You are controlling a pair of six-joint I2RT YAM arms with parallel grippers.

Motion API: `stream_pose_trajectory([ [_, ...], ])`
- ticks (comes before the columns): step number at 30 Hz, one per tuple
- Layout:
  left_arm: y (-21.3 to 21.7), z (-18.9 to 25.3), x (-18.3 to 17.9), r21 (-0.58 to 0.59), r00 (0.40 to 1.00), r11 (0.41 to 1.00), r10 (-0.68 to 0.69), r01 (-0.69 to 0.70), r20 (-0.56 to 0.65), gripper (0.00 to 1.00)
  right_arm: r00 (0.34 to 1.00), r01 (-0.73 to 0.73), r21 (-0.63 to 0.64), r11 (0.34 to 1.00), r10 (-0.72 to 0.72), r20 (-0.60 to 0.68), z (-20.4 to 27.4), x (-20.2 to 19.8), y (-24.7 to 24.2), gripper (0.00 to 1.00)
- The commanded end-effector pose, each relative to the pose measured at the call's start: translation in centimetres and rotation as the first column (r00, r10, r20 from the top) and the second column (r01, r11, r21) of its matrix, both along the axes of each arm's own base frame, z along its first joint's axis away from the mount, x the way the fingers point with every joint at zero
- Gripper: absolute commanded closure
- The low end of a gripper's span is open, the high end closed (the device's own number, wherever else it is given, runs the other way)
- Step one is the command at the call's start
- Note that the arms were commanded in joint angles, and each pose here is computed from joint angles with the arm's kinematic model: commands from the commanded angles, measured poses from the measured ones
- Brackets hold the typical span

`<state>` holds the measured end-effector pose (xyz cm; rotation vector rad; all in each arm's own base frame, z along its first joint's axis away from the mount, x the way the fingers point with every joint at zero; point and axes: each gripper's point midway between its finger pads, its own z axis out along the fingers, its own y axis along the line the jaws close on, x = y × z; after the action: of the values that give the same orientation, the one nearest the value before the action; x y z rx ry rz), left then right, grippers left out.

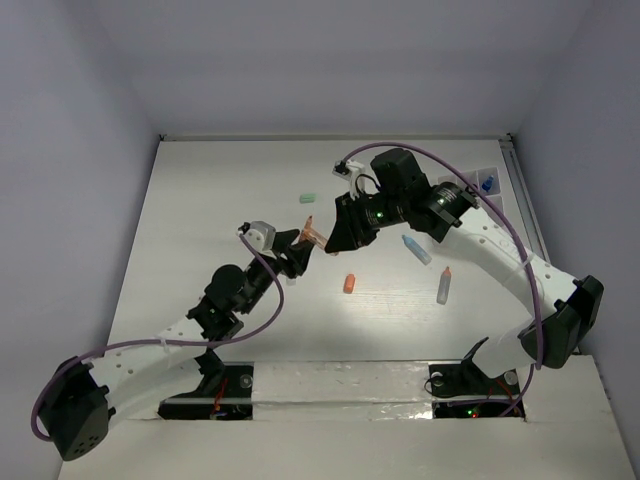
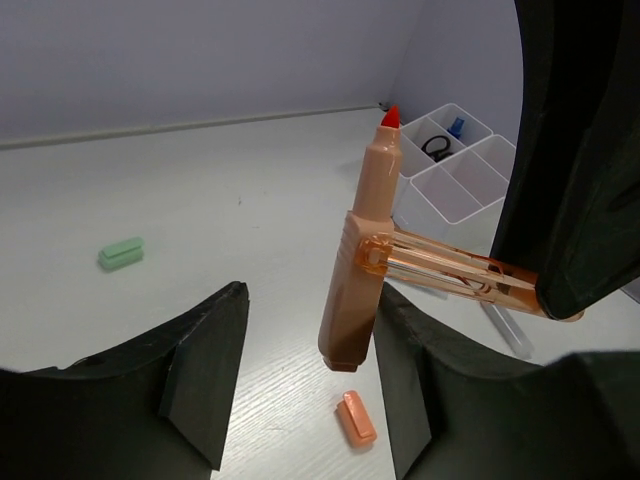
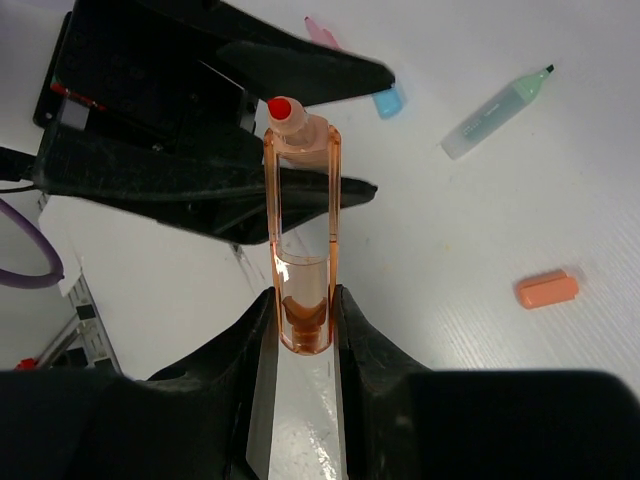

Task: Sort the stationery into containers
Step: Close the pen cap on the pen.

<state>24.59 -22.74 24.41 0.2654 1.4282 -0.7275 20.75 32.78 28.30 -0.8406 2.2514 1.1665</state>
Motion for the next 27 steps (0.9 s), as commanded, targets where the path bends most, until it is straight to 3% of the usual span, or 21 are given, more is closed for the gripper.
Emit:
stream_pose_trajectory([
  [1, 0.0, 4.2, 0.0, -0.071, 0.996, 0.997, 0.007, -0.001, 0.090, 0.58, 1.000, -0.022, 0.060, 0.998, 0.021, 0.019, 1.8, -0.4, 0.1, 1.00],
  [10, 0.6, 5.3, -0.6, -0.091, 0.994, 0.996, 0.015, -0.005, 0.109, 0.88, 1.000, -0.013, 0.047, 0.999, 0.012, 0.014, 1.5, -0.2, 0.1, 1.00],
  [15, 0.5, 5.3, -1.1, -0.081, 0.995, 0.997, -0.004, 0.013, 0.102, 1.00, 0.999, 0.024, 0.036, 0.999, -0.026, 0.033, 1.7, 0.7, -0.3, 1.00],
  [19, 0.0, 4.6, -1.7, -0.050, 0.996, 0.998, -0.025, 0.030, 0.088, 1.00, 1.000, 0.013, 0.036, 0.999, -0.014, 0.020, 1.5, 0.6, -0.1, 1.00],
  [21, 0.0, 4.6, -1.8, -0.043, 0.996, 0.999, -0.021, 0.025, 0.091, 0.92, 1.000, 0.003, 0.038, 0.999, -0.004, 0.011, 1.4, 0.5, 0.0, 1.00],
  [25, 0.2, 4.9, -2.0, -0.046, 0.994, 0.999, -0.012, 0.017, 0.106, 0.67, 0.999, -0.027, 0.040, 0.999, 0.028, -0.017, 1.3, -0.1, 0.1, 1.00],
  [27, 0.2, 5.1, -2.0, -0.052, 0.993, 0.998, -0.014, 0.020, 0.114, 0.62, 0.999, -0.035, 0.033, 0.999, 0.036, -0.031, 1.0, -0.4, 0.1, 1.00],
])
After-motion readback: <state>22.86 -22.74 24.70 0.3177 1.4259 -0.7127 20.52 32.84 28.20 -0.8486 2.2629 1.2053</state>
